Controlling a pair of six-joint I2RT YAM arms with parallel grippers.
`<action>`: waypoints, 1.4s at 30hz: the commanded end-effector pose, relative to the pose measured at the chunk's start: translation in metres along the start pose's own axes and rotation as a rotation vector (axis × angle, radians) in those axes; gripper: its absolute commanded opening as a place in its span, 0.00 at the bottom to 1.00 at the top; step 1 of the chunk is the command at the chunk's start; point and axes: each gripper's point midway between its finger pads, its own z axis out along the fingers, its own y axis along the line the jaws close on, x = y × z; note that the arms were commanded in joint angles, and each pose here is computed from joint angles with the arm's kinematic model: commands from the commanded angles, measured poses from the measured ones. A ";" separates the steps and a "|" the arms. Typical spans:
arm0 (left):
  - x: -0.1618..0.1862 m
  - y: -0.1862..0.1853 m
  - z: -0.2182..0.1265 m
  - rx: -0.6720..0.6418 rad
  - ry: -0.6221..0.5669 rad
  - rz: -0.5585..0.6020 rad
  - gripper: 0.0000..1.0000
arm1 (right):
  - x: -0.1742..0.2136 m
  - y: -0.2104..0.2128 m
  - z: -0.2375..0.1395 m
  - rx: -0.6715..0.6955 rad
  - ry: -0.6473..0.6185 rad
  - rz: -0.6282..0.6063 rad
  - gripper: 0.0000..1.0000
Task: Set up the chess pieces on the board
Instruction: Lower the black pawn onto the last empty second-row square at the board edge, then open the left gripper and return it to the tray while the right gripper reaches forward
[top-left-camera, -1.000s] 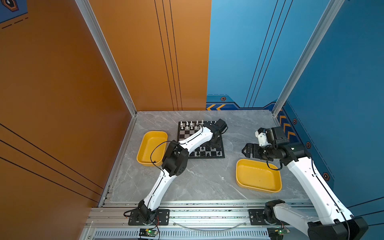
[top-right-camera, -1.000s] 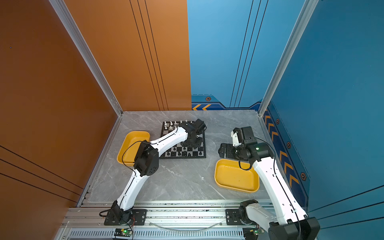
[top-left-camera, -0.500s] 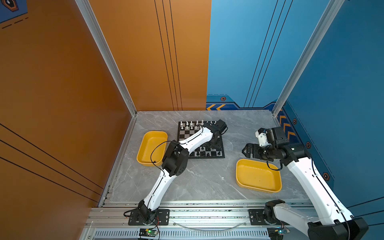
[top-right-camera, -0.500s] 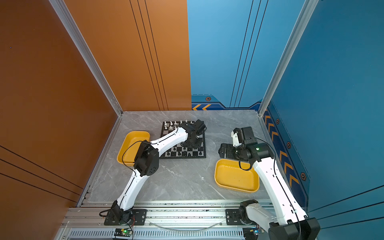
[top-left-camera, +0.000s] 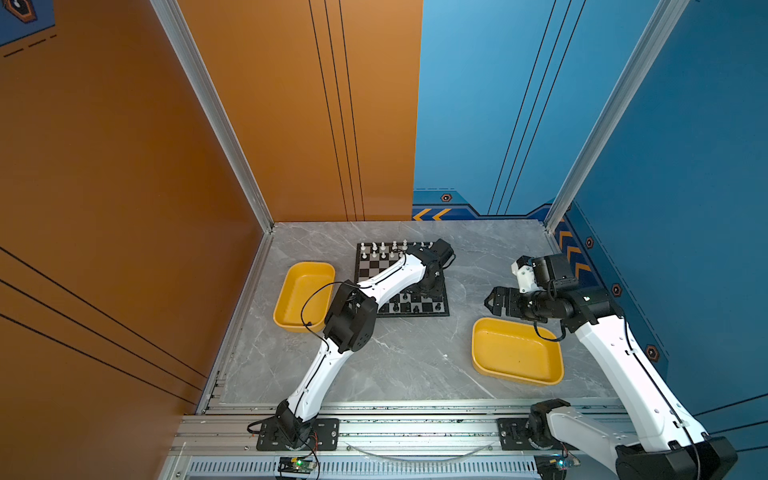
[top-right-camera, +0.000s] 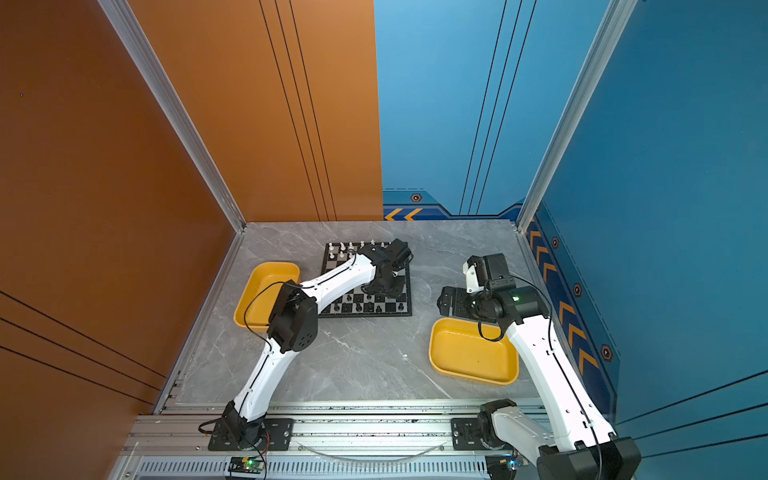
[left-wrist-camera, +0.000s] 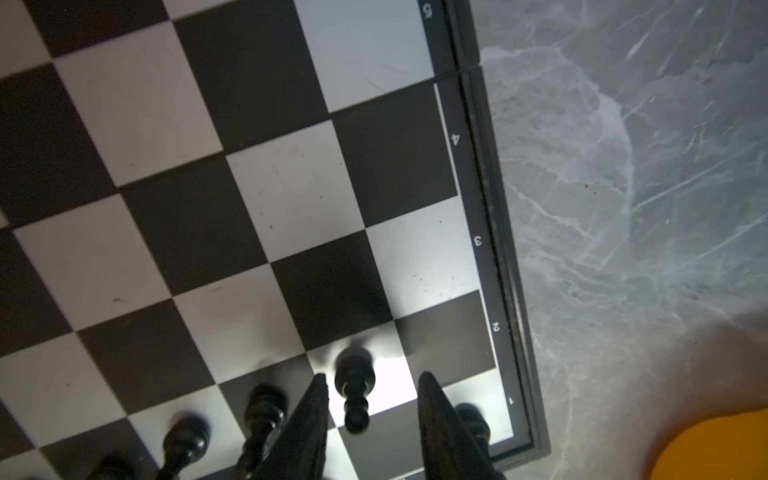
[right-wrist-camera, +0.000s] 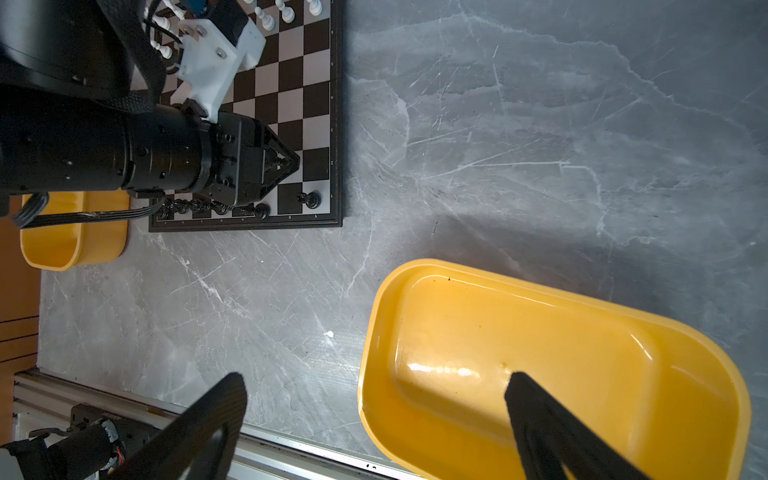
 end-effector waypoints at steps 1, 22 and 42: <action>-0.015 -0.005 -0.041 0.056 -0.055 -0.019 0.40 | 0.000 0.002 -0.003 -0.009 0.000 0.025 1.00; -0.018 0.216 -0.161 -0.160 -0.283 -0.409 0.44 | -0.072 0.043 0.037 -0.040 -0.080 -0.021 1.00; 0.128 0.331 -0.092 -0.278 -0.001 -0.701 0.31 | -0.148 0.122 0.135 -0.087 0.033 -0.090 1.00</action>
